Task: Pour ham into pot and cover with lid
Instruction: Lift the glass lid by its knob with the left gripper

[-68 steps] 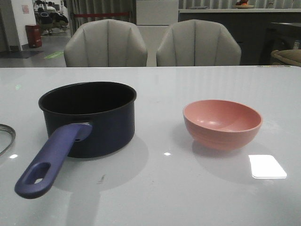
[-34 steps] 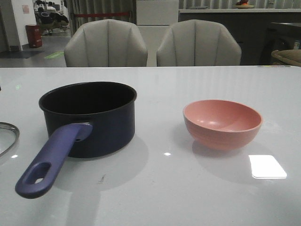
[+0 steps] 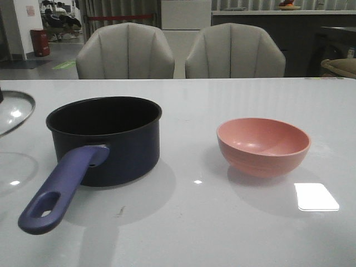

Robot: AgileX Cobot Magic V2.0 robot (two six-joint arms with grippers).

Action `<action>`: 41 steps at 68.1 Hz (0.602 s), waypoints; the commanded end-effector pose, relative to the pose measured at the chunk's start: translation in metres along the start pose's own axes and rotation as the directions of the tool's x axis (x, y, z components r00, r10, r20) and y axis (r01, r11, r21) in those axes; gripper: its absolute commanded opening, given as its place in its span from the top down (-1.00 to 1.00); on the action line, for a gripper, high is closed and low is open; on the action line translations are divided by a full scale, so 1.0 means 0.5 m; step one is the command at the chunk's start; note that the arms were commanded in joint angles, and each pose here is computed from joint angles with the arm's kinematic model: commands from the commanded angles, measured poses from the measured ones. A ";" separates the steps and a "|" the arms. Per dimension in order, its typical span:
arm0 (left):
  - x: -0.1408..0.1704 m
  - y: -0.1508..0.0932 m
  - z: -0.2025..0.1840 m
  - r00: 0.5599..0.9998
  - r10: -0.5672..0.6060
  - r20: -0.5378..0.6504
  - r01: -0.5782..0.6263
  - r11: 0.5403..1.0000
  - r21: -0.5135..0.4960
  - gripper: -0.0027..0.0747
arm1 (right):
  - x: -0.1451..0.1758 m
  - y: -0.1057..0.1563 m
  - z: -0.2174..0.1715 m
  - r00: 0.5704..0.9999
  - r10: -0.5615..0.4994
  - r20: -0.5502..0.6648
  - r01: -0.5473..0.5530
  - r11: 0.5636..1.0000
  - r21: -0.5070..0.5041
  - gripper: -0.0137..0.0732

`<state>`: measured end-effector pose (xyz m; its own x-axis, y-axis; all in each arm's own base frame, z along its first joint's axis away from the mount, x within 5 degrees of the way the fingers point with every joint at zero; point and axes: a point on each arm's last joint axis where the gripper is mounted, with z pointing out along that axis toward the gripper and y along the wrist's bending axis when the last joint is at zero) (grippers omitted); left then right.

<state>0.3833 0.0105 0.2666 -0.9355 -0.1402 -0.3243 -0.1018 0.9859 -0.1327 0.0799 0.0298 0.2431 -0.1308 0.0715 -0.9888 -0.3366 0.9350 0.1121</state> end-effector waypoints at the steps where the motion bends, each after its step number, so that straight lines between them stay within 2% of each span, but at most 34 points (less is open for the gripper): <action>1: -0.024 -0.047 -0.121 0.978 0.055 0.204 -0.078 0.991 0.106 0.07 | -0.032 0.004 -0.002 0.994 -0.018 0.104 0.019 1.000 -0.012 0.37; 14: -0.016 -0.135 -0.162 0.964 0.161 0.210 -0.197 0.966 0.165 0.07 | -0.032 0.004 -0.002 0.994 -0.018 0.104 0.019 1.000 -0.012 0.37; 27: 0.024 -0.252 -0.164 0.926 0.317 0.203 -0.357 0.912 0.201 0.07 | -0.032 0.004 -0.002 0.994 -0.018 0.104 0.019 1.000 -0.012 0.37; 41: 0.044 -0.317 -0.156 0.894 0.412 0.179 -0.443 0.871 0.212 0.07 | -0.032 0.004 -0.002 0.994 -0.018 0.104 0.019 1.000 -0.012 0.37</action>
<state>0.3583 -0.1312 0.3224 -0.8749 0.2579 -0.4100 0.3546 0.9176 -0.1796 0.0799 0.0298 0.2431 -0.1308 0.0715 -0.9888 -0.3366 0.9350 0.1121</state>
